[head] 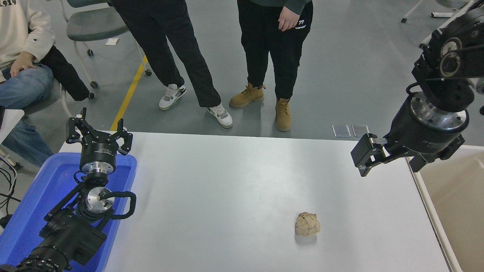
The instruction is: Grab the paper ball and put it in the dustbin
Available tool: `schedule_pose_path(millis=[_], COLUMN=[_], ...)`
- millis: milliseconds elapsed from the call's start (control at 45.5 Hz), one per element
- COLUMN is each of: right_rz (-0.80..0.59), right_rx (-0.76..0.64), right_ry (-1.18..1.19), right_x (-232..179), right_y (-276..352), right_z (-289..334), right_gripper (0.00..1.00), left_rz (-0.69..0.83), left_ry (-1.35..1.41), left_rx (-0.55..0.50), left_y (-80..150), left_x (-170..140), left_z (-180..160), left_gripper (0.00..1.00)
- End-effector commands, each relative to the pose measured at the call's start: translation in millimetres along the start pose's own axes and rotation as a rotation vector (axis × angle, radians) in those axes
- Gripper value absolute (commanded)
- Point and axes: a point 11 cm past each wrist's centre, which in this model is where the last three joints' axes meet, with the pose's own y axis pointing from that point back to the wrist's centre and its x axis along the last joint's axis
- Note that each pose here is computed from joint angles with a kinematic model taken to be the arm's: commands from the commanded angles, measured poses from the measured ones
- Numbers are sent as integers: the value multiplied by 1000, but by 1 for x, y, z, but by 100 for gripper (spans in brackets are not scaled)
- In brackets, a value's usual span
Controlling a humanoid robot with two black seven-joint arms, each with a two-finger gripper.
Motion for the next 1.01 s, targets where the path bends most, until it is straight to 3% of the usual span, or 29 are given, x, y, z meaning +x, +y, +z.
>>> schedule_pose_path(millis=[0, 505, 989], right_rz=[-1, 59, 114], right_rx=[6, 94, 140], right_ry=[1, 50, 56], right_x=[0, 26, 31], right_y=[-2, -14, -113], right_z=[-1, -50, -100], right_gripper=[100, 100, 100], left_rz=[1, 1, 1], left_ry=[0, -4, -2], left_rx=[0, 0, 0], left_y=[0, 0, 0], left_x=[0, 1, 1], left_z=[0, 1, 0], left_gripper=[99, 99, 99])
